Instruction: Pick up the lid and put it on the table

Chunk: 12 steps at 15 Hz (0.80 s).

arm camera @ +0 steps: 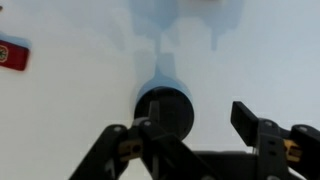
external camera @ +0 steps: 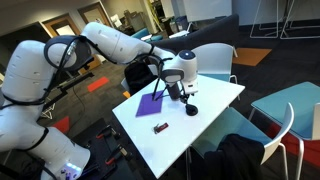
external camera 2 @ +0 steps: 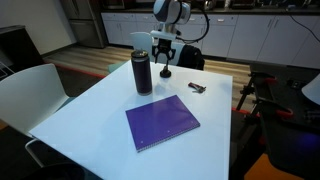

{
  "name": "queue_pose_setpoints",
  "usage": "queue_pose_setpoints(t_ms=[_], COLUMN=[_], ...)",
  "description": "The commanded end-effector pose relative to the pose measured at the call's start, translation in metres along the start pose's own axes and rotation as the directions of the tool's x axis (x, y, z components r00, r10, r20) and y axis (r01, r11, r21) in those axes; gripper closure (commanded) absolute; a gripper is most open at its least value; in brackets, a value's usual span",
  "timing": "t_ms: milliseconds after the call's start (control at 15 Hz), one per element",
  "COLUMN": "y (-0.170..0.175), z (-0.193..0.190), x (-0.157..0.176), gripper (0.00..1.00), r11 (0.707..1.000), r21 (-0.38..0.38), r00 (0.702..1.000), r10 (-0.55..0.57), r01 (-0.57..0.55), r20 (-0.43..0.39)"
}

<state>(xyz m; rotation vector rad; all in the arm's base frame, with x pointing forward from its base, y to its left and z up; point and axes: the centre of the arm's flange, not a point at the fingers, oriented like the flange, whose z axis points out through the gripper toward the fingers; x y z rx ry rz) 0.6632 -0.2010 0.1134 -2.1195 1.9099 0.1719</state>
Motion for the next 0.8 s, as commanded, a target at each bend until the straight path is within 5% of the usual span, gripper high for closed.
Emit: queue_pose_setpoints(t_ms=[0, 400, 733], y=[0.011, 0.021, 0.029], z=[-0.070, -0.169, -0.210], x=[-0.037, -0.079, -0.099], gripper=[0.00, 0.00, 0.00], r11=[0.996, 0.980, 0.967], r21=[0.028, 0.048, 0.038], r00=[0.996, 0.971, 0.947], r10=[-0.088, -0.185, -0.240], r01=[0.088, 0.194, 0.254], r20=[-0.008, -0.153, -0.212])
